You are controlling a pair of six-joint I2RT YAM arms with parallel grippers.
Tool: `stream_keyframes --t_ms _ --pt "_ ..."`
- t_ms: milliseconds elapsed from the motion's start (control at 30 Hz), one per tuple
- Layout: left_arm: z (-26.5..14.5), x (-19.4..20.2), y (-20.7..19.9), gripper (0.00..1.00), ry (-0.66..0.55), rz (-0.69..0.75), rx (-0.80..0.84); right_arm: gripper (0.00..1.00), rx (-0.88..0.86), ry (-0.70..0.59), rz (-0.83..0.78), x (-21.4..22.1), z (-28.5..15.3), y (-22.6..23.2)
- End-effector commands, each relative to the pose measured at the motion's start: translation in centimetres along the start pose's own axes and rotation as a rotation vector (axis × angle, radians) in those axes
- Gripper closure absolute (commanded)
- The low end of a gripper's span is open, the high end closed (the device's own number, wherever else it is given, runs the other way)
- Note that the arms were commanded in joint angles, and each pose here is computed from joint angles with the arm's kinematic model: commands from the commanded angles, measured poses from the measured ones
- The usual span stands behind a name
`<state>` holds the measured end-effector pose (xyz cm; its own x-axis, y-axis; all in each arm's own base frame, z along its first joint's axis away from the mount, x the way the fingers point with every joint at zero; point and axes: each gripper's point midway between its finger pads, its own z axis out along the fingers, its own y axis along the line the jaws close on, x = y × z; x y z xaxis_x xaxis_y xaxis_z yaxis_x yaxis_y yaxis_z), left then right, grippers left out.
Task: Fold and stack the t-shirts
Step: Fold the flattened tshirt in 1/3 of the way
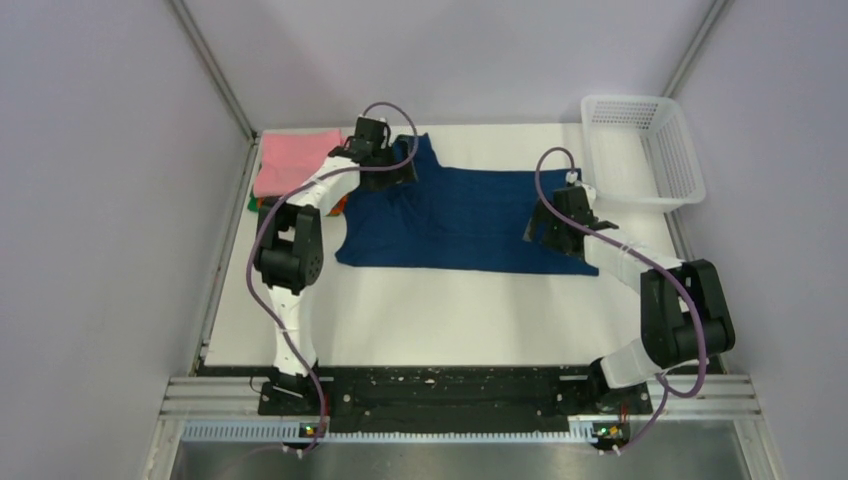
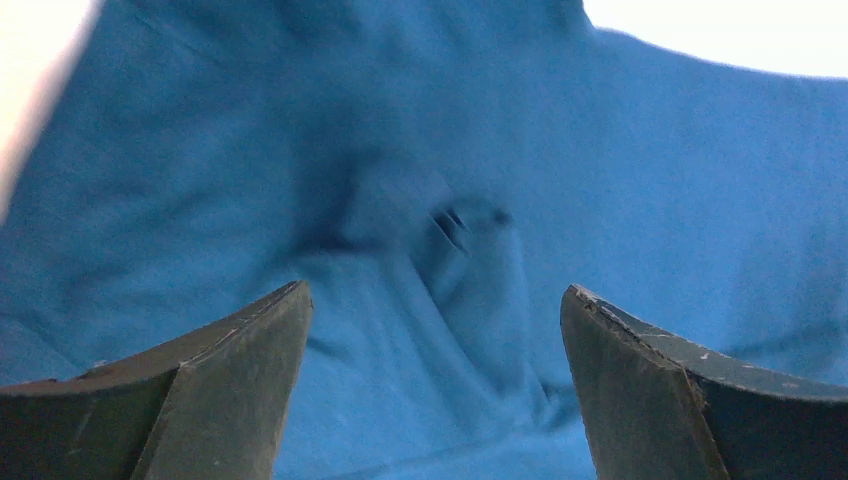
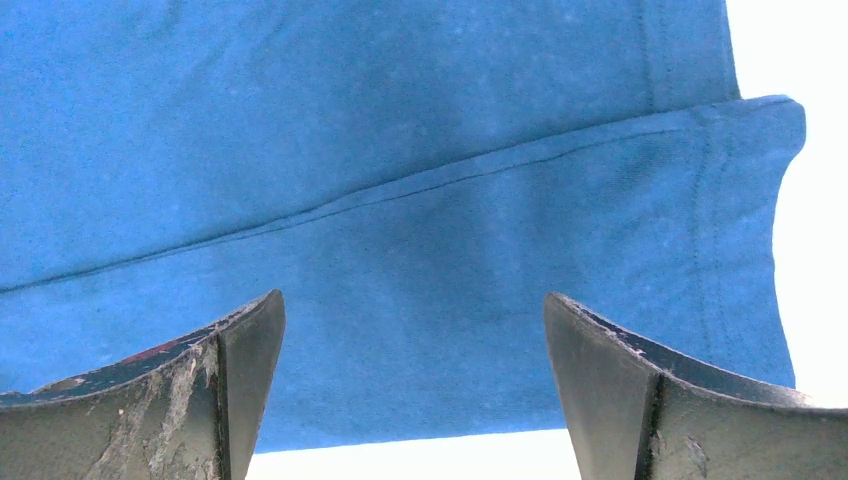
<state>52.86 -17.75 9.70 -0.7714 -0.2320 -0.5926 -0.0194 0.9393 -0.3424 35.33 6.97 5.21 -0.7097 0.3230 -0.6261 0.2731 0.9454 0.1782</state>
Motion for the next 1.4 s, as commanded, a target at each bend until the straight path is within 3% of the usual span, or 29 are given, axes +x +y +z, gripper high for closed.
stream_keyframes --t_ms 0,133,400,667,900,1033,1200,1367 --pt "-3.5 2.8 -6.1 0.01 0.006 0.005 0.233 0.02 -0.120 -0.035 -0.023 -0.7 -0.1 2.2" --pt "-2.8 8.5 -4.5 0.01 0.133 -0.044 0.211 0.02 -0.145 -0.006 -0.035 0.2 0.9 2.7" --pt "-3.8 14.1 -0.9 0.01 0.240 -0.054 0.117 0.05 -0.108 0.087 0.015 4.4 2.9 1.2" --pt "-8.7 18.9 0.2 0.01 0.250 -0.099 0.105 0.06 -0.048 0.198 0.075 9.9 -1.4 -1.9" --pt "-13.6 26.3 2.0 0.01 0.295 -0.115 0.017 0.05 0.008 0.301 0.104 15.4 -6.2 -5.2" --pt "-16.1 29.8 3.1 0.01 0.324 -0.157 -0.006 0.03 -0.046 0.319 0.155 17.0 -8.0 -5.0" --pt "-18.0 31.3 3.1 0.01 0.316 -0.195 0.022 0.01 -0.035 0.329 0.181 18.0 -9.7 -5.2" --pt "-18.9 30.1 3.0 0.01 0.255 -0.208 0.025 0.01 -0.047 0.330 0.215 18.8 -10.9 -5.2"
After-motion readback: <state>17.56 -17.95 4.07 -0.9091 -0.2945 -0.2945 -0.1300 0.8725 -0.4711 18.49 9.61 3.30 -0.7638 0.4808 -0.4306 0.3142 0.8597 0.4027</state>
